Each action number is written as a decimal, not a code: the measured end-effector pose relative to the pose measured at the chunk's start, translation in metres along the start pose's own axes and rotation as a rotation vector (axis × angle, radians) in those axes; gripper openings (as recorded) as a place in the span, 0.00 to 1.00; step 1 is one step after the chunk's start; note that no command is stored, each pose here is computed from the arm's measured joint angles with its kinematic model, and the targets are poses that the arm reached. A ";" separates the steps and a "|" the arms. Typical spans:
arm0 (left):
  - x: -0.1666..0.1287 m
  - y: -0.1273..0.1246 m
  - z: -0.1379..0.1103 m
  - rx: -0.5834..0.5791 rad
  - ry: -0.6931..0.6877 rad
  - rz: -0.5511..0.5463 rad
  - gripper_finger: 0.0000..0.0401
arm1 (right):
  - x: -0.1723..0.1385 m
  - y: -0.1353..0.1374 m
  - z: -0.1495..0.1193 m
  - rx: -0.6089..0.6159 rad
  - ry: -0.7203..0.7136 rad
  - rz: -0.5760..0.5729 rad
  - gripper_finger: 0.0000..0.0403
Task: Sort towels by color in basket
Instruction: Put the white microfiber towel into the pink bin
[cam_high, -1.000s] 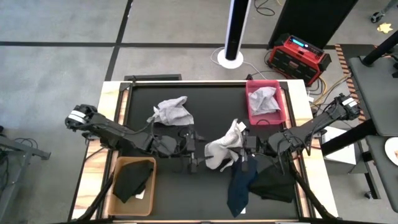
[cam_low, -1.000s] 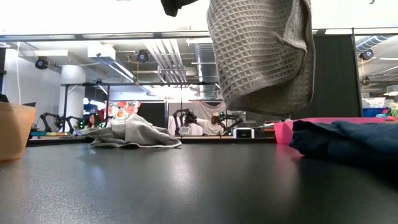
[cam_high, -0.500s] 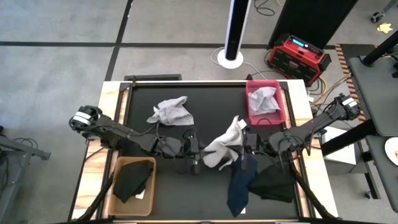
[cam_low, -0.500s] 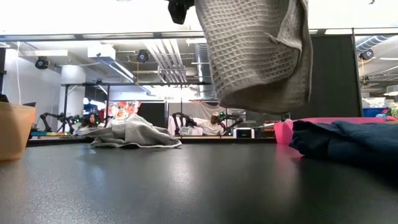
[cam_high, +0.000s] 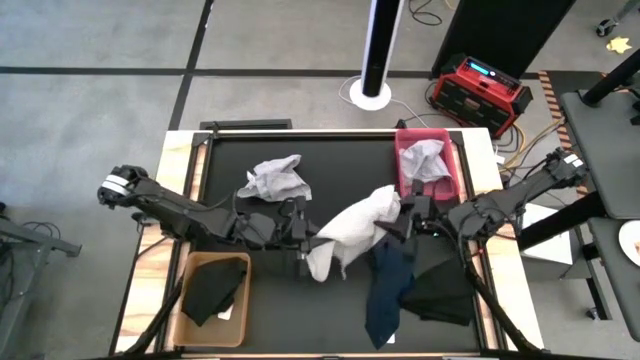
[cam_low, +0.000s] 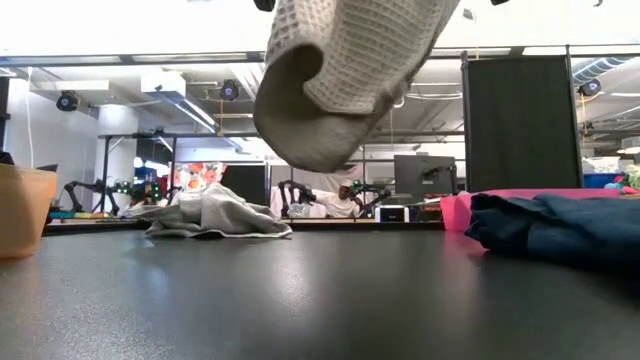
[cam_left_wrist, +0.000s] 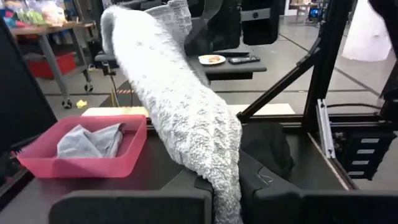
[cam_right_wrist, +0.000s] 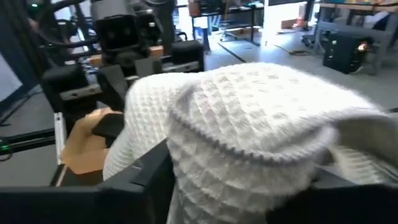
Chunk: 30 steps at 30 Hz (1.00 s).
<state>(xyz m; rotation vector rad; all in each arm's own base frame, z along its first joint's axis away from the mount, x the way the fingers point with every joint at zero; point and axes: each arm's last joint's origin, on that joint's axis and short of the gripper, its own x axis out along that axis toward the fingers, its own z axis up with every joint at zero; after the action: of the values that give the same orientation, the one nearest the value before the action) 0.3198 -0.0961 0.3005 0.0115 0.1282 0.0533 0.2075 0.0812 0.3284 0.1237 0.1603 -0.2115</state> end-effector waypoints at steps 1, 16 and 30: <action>-0.002 0.001 0.002 -0.012 -0.001 0.000 0.00 | -0.002 -0.002 0.001 -0.002 0.000 -0.012 0.50; -0.013 0.004 0.009 -0.098 0.014 -0.028 0.00 | -0.014 -0.011 -0.001 -0.008 0.056 -0.029 0.61; -0.020 0.019 -0.005 -0.173 0.107 0.277 0.00 | 0.010 0.004 -0.015 -0.243 0.092 -0.025 0.59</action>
<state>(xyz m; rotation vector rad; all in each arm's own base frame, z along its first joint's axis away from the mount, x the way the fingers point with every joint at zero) 0.2986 -0.0779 0.2980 -0.1467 0.2280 0.3420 0.2155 0.0849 0.3122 -0.1104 0.2777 -0.2097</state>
